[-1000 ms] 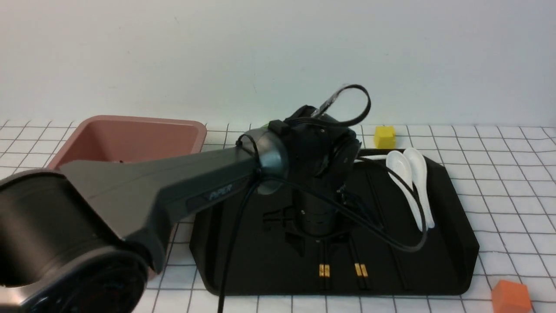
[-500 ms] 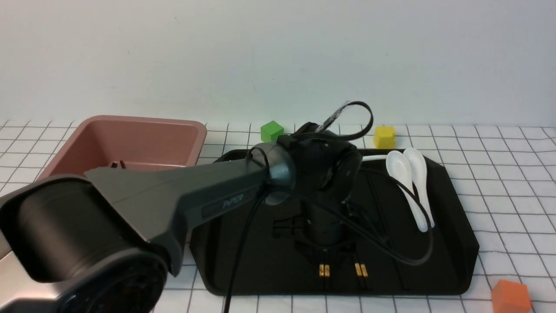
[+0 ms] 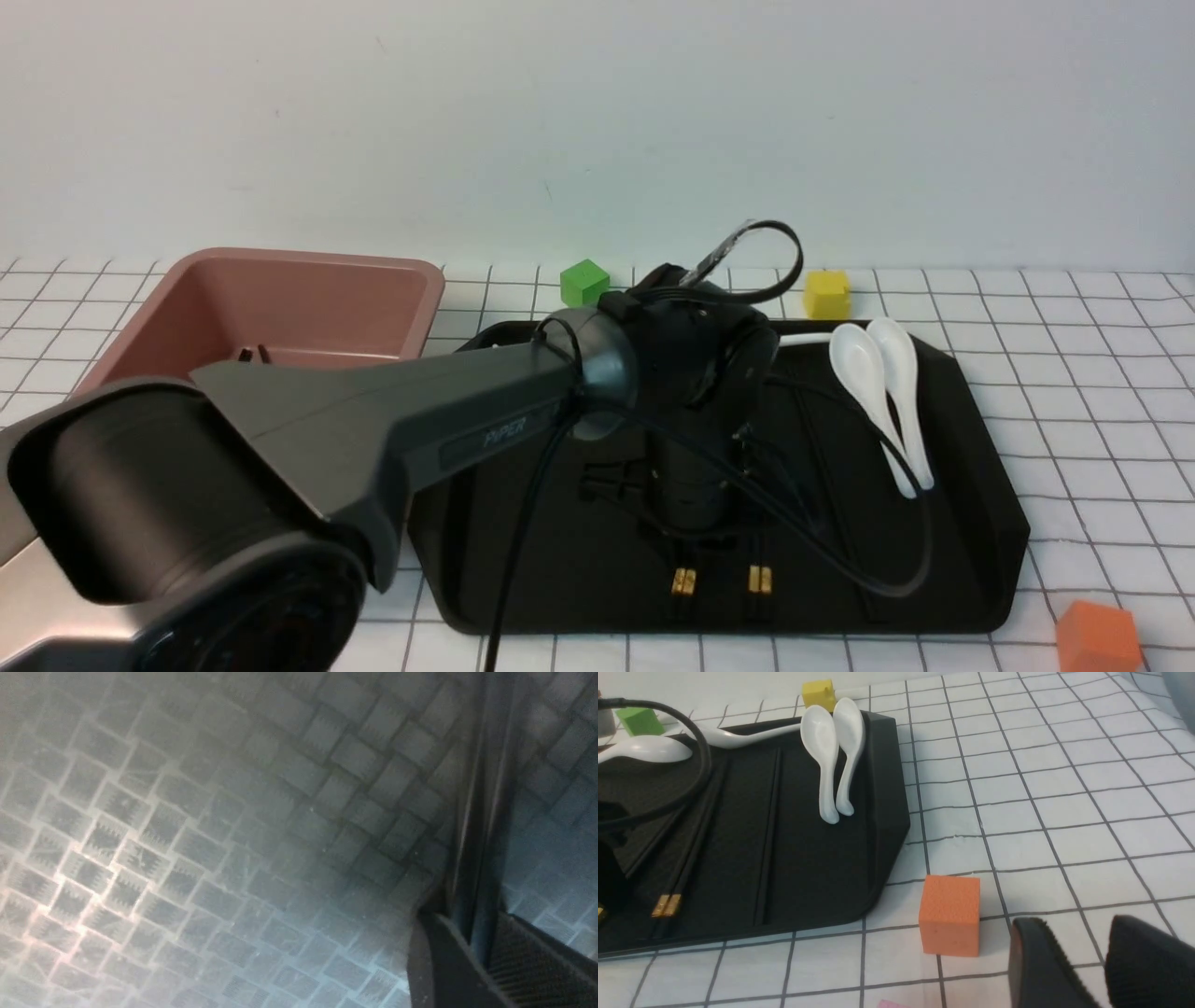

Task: On white black tablecloth take chopsticks from black tray and put them in box.
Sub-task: 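Reach over to the black tray and grasp a pair of chopsticks with the left gripper, then place the chopsticks into the pink bin with the left gripper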

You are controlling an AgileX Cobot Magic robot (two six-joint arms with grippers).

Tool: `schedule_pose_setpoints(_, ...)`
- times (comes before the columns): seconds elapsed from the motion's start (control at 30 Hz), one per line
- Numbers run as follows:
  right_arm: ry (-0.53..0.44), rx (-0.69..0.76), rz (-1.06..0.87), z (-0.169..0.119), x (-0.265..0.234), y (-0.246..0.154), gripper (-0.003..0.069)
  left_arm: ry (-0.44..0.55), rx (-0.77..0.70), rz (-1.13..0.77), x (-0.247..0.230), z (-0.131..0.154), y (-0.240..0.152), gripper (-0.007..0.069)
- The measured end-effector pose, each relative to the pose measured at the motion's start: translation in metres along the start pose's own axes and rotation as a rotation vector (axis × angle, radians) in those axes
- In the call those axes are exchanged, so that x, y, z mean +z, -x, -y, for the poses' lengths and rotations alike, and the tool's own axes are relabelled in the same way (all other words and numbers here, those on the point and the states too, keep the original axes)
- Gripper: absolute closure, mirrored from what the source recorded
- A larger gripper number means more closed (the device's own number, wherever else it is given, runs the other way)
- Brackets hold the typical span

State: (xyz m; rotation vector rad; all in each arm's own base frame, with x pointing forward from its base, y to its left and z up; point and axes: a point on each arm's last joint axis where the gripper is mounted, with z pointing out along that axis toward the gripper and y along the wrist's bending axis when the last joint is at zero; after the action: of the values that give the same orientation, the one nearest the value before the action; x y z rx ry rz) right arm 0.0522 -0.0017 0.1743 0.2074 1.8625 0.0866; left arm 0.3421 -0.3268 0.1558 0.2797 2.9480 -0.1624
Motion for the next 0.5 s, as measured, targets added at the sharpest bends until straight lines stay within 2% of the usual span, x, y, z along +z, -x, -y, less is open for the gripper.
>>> schedule_pose_setpoints(0.3, 0.000, 0.000, 0.000, 0.000, 0.000, 0.000, 0.0419, 0.043, 0.001, -0.051, -0.021, -0.003, -0.001, 0.0502)
schedule_pose_setpoints(0.43, 0.000, 0.000, 0.000, 0.000, 0.000, 0.000, 0.0419, 0.041, 0.011, 0.018, -0.073, -0.005, 0.004, 0.0502)
schedule_pose_setpoints(0.47, 0.000, 0.000, 0.000, 0.000, 0.000, 0.000, 0.0419, 0.036, 0.020, 0.111, -0.107, -0.008, 0.009, 0.0502)
schedule_pose_setpoints(0.5, 0.000, 0.000, 0.000, 0.000, 0.000, 0.000, 0.0419, 0.037, 0.022, 0.123, -0.111, -0.008, 0.010, 0.0502)
